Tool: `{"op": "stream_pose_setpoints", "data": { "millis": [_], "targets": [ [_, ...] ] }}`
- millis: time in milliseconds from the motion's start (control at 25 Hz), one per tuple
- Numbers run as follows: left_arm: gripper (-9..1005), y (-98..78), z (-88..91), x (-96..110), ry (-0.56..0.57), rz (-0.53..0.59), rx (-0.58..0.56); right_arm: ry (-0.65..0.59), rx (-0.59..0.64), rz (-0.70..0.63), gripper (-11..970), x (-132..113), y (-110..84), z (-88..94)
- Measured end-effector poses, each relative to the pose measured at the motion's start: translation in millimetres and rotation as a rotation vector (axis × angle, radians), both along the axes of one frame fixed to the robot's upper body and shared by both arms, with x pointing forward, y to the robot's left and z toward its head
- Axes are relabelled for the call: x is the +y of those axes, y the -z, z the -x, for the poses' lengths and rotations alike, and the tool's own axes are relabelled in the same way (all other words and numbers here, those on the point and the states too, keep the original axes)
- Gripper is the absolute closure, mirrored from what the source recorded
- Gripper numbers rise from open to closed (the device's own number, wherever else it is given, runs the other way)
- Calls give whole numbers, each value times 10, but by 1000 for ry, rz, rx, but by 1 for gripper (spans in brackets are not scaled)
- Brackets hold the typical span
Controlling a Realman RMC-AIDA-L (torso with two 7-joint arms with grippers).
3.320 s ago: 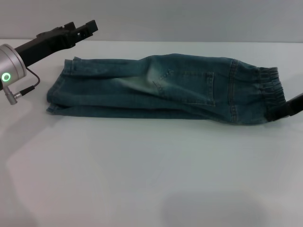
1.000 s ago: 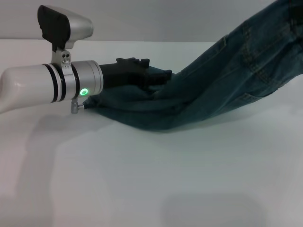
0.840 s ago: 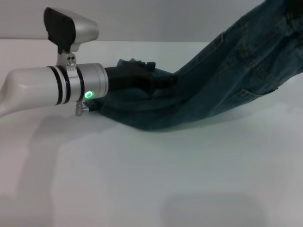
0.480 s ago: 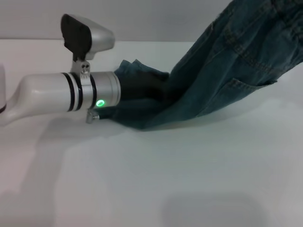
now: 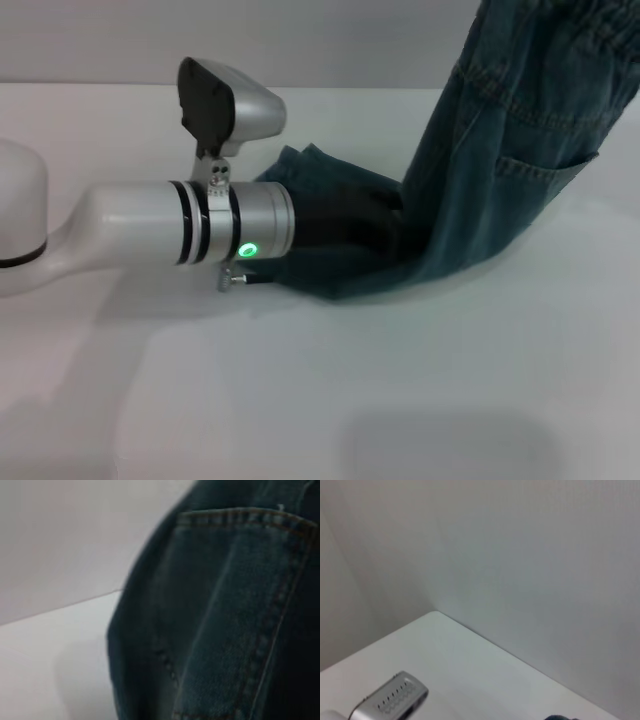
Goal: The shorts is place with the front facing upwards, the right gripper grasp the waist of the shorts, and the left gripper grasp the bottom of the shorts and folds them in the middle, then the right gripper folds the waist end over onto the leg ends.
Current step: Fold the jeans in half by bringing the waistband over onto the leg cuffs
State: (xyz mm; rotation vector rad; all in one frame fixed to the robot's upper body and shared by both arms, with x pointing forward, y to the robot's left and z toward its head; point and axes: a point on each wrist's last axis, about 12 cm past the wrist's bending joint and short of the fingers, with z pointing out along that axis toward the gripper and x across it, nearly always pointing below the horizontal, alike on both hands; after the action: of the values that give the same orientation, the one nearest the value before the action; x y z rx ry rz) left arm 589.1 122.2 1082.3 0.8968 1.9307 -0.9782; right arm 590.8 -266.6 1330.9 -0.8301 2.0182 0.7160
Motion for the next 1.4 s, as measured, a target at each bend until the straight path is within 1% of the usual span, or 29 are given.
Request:
{"op": "stream_pose_setpoints", "data": {
  "millis": [240,480,680,800,960,1160,1200,1240,1400],
  "targets": [
    [169,-2,65,-58,0,55,24,-28,11,-18,942,59,38,-102],
    [169,1,120,-101,13,73,34,-58,24,-13,943,179,86,-198],
    [169,21,169,-127,26,81,48,-69,25,-3,942,225,107,-220],
    [169,15,200,-109,53,94,61,-72,33,-5,942,233,127,-229],
    [169,17,220,4,60,111,76,-76,46,-9,943,229,167,-248],
    [169,37,173,228,-3,118,77,-88,69,-15,943,231,250,-273],
    [169,37,173,228,-3,118,77,-90,73,-16,943,232,264,-277],
    [169,64,144,339,-39,105,76,-92,76,-17,943,235,277,-282],
    [169,79,89,477,-87,88,67,-103,88,-10,943,282,325,-304]
  ]
}}
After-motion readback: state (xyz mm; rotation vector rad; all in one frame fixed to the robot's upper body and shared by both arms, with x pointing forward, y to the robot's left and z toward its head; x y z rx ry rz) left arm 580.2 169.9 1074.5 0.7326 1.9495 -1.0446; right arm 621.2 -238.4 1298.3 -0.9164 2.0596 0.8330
